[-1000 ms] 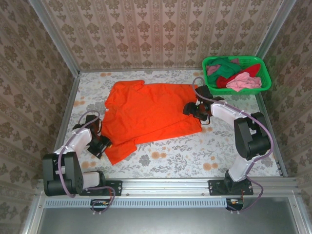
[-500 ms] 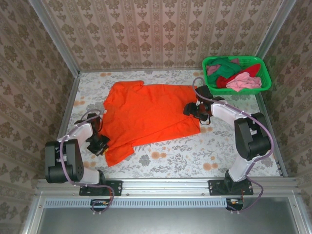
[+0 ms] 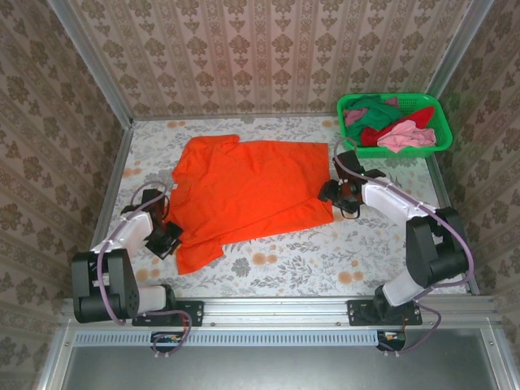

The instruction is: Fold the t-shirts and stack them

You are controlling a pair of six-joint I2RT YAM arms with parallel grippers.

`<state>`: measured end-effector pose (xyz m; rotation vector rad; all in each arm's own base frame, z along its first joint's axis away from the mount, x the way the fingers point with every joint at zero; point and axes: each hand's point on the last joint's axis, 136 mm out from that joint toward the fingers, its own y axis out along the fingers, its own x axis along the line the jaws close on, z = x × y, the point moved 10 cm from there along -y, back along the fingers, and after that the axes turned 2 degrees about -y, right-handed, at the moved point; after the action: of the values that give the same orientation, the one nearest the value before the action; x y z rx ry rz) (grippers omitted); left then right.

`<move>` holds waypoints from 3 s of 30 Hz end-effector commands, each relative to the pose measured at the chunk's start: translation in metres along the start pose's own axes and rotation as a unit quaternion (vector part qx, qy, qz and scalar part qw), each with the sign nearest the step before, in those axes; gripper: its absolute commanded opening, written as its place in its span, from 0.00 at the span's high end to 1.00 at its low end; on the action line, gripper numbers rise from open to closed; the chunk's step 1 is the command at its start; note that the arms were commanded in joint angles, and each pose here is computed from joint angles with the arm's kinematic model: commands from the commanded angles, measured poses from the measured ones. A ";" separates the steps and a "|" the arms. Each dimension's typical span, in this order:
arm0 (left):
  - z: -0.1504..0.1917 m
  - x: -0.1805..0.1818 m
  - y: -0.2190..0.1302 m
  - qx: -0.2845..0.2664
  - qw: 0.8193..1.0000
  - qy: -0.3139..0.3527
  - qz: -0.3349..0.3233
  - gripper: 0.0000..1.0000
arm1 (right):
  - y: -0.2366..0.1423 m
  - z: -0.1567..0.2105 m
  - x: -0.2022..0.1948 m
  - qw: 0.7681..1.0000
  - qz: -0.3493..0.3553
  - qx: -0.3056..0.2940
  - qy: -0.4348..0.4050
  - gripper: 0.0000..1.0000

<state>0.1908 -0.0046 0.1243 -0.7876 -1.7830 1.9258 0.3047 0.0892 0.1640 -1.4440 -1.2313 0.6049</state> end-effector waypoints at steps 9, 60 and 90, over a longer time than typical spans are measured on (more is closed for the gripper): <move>0.002 -0.001 0.000 0.019 0.999 0.037 0.018 1.00 | 0.032 -0.018 0.048 0.988 0.137 0.058 0.031 0.47; -0.039 -0.062 -0.098 -0.113 0.976 0.111 0.153 1.00 | -0.081 -0.046 0.052 0.986 0.031 -0.162 0.030 1.00; -0.022 -0.088 -0.387 -0.360 0.822 0.084 0.432 1.00 | -0.384 -0.031 0.030 0.823 -0.223 -0.515 -0.089 1.00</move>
<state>0.2540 -0.0062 0.4973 -2.2224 -2.1667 1.4501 0.2176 0.0588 0.5126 -1.8139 -2.0620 -0.3135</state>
